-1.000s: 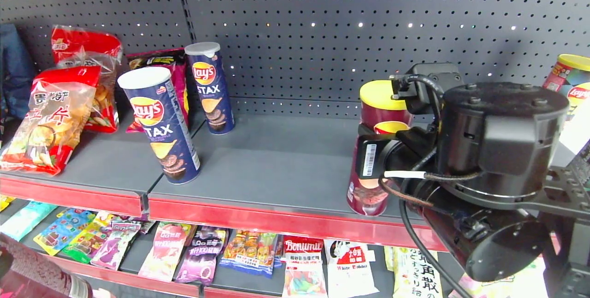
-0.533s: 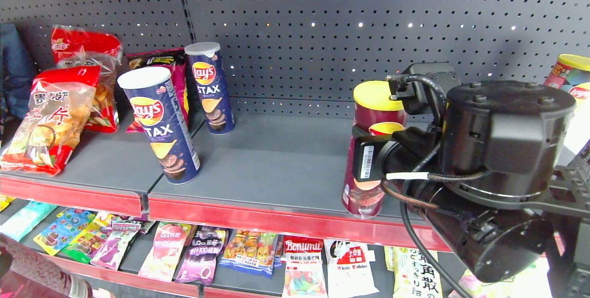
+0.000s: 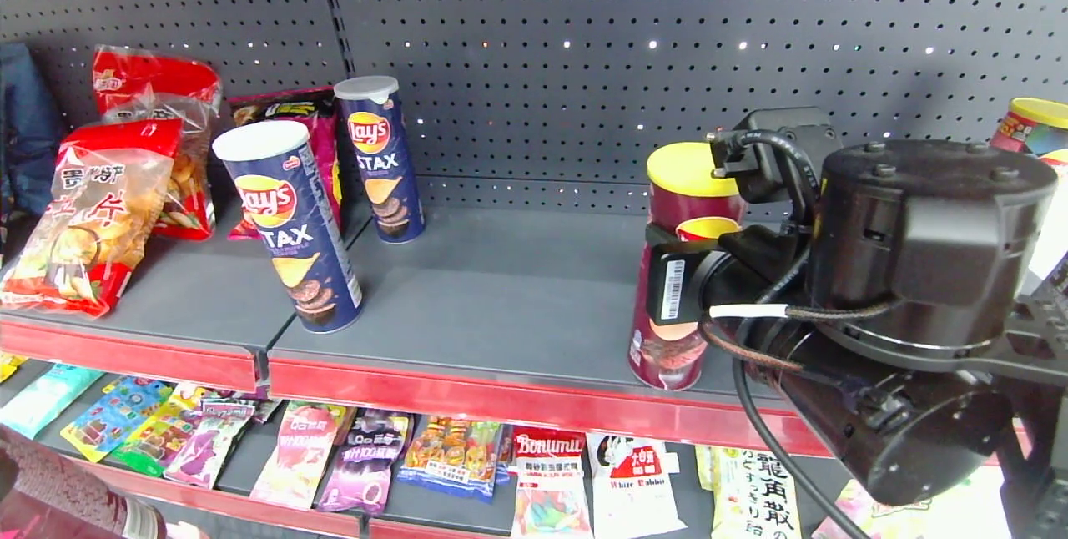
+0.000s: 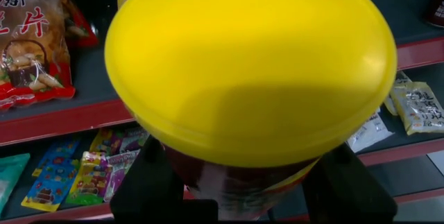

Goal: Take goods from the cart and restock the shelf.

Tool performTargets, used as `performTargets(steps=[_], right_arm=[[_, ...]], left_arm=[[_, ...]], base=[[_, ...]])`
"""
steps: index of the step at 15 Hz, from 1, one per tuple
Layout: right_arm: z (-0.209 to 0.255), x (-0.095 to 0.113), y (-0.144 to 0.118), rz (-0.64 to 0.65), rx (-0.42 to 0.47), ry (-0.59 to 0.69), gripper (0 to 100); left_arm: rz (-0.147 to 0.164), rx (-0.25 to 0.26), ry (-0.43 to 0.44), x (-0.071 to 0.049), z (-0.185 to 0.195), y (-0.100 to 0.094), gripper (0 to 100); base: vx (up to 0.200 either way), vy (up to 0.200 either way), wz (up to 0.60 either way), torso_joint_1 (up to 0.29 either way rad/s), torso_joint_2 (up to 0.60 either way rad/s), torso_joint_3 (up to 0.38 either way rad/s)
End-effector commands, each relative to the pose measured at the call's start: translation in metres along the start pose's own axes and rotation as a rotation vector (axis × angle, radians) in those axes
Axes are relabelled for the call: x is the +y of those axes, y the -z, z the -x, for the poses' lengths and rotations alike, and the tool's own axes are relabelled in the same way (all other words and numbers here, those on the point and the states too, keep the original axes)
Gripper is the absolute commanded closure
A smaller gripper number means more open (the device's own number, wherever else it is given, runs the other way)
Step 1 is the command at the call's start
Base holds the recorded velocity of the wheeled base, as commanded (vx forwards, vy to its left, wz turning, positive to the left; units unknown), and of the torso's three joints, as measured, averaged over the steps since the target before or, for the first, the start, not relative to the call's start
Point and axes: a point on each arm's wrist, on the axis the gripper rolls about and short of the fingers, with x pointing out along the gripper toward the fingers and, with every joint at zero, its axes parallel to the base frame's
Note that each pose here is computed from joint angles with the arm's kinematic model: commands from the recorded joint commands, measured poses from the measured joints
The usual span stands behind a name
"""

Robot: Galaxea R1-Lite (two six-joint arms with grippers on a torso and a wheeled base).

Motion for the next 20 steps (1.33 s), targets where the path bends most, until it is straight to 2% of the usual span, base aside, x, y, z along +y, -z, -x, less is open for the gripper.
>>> performTargets(steps=[1, 6, 15, 16, 20], right_arm=[[0.002, -0.002, -0.001, -0.001, -0.003, 0.001, 100], [0.005, -0.005, 0.009, 0.019, 0.020, 0.002, 100], [0.004, -0.004, 0.012, 0.019, 0.023, -0.001, 100], [0.004, -0.004, 0.011, 0.014, 0.018, -0.002, 0], [0.006, -0.004, 0.010, 0.012, 0.013, -0.005, 0]], left_arm=[[0.000, -0.001, 0.000, 0.000, 0.000, 0.000, 100], [-0.001, 0.001, 0.000, 0.000, 0.000, 0.000, 100], [-0.001, 0.001, 0.000, 0.000, 0.000, 0.000, 100], [-0.001, 0.004, 0.000, 0.000, 0.000, 0.001, 100], [-0.001, 0.001, 0.001, 0.000, 0.001, 0.002, 100]], base=[[0.000, 0.000, 0.00, 0.000, 0.00, 0.000], [0.000, 0.000, 0.00, 0.000, 0.00, 0.000], [0.000, 0.000, 0.00, 0.000, 0.00, 0.000], [0.000, 0.000, 0.00, 0.000, 0.00, 0.000], [0.000, 0.000, 0.00, 0.000, 0.00, 0.000]])
